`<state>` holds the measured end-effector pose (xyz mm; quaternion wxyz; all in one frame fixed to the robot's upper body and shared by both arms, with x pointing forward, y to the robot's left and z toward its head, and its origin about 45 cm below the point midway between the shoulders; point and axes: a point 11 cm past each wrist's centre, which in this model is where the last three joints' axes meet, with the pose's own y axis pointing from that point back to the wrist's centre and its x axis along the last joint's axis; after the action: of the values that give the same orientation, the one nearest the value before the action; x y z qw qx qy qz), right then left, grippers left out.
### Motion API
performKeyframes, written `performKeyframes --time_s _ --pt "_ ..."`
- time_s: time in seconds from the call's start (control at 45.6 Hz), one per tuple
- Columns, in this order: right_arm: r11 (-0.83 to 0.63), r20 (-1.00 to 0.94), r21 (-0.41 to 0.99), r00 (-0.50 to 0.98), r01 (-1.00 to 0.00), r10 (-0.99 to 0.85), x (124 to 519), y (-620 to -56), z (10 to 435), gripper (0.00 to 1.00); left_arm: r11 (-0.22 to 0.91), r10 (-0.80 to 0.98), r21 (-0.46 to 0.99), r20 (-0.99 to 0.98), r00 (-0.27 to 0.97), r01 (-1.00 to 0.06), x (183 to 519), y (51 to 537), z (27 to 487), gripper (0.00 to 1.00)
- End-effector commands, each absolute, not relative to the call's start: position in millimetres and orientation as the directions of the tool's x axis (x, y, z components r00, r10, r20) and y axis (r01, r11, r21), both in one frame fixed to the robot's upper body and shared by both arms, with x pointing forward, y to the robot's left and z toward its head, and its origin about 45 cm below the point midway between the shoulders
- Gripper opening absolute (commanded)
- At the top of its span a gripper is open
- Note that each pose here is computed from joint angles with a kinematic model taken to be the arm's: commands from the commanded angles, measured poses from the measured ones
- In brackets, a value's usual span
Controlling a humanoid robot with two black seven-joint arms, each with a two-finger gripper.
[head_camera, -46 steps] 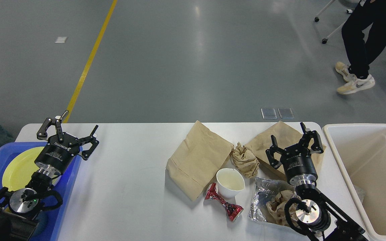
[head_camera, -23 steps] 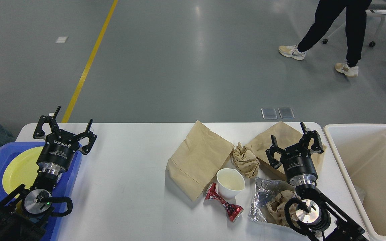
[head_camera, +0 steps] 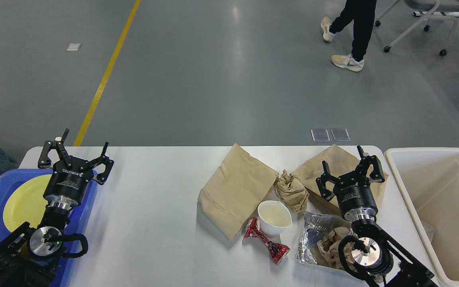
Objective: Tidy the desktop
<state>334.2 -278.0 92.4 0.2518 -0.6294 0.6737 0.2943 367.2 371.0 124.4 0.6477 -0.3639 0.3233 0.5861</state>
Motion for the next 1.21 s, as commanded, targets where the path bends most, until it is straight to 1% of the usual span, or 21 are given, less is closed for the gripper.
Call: performKeyframes --time_s 0.0,0.307,0.395,1.184 --pt "0.034 -0.71 0.079 -0.081 -0.996 -0.7 334.2 -278.0 92.4 1.0 0.049 0.531 -0.085 -0.842 0.098 -0.995 365.2 374.7 123.6 0.96" --pt "0.034 -0.71 0.078 -0.079 -0.996 -0.7 334.7 -277.9 93.0 1.0 0.05 0.518 -0.089 -0.849 0.102 -0.995 364.6 372.1 123.3 0.96" --pt "0.034 -0.71 0.078 -0.079 -0.996 -0.7 334.7 -277.9 93.0 1.0 0.03 0.51 -0.099 -0.854 0.1 -0.995 365.0 375.8 125.4 0.96" --pt "0.035 -0.709 0.081 -0.082 -0.996 -0.7 334.0 -278.3 92.0 1.0 0.037 0.514 -0.093 -0.852 0.099 -0.995 364.6 374.7 124.2 0.96"
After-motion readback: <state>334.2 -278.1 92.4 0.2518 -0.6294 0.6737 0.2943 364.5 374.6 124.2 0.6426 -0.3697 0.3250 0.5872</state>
